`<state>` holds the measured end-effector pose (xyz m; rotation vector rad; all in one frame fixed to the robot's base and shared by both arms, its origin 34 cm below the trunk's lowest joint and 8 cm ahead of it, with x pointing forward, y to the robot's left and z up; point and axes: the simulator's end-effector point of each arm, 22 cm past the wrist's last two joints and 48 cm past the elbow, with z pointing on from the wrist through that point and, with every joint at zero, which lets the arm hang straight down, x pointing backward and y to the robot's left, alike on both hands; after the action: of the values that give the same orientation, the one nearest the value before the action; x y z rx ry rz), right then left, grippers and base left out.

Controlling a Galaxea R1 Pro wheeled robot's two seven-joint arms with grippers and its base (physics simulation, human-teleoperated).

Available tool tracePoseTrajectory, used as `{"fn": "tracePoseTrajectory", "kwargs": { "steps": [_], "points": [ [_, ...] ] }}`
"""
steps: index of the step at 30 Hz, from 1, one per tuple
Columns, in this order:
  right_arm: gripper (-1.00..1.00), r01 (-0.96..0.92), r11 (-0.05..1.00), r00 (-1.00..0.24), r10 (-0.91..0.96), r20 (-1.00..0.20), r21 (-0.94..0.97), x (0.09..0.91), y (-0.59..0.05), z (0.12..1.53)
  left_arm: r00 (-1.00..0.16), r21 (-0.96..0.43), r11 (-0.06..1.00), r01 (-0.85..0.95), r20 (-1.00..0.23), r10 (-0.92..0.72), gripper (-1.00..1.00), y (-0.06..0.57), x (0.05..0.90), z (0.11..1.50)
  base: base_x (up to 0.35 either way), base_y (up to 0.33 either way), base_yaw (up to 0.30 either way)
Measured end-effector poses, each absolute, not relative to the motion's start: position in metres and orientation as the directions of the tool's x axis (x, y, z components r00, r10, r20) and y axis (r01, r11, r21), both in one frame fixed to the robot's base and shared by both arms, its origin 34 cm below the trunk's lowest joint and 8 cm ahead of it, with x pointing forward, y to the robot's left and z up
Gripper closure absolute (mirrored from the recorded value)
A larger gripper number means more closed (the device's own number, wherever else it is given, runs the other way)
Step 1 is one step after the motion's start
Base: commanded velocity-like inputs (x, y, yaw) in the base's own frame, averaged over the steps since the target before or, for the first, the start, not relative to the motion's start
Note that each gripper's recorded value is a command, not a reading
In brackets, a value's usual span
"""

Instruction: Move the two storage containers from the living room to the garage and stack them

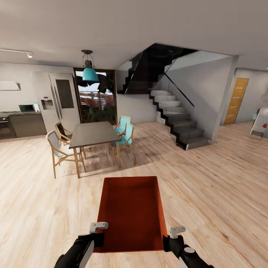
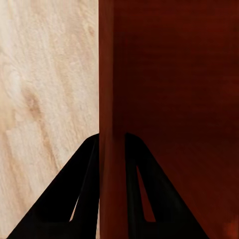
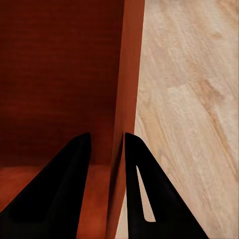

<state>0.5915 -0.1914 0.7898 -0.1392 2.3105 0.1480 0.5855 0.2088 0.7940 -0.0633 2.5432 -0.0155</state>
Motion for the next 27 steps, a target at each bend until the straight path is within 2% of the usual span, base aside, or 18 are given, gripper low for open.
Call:
{"fn": "tracePoseTrajectory", "kwargs": {
  "steps": [6,27],
  "points": [
    [1.0,-0.147,0.987,-0.675,-0.054,-0.736,0.063,0.5915,-0.1915,0.7899,-0.826,-0.025,0.999,-0.042,-0.562,-0.049,1.0,0.2087,0.5856,0.794,0.325,0.0,-0.147],
    [1.0,-0.147,0.987,-0.675,-0.054,-0.736,0.063,0.5915,-0.1915,0.7899,-0.826,-0.025,0.999,-0.042,-0.562,-0.049,1.0,0.2087,0.5856,0.794,0.325,0.0,-0.274]
  ]
}}
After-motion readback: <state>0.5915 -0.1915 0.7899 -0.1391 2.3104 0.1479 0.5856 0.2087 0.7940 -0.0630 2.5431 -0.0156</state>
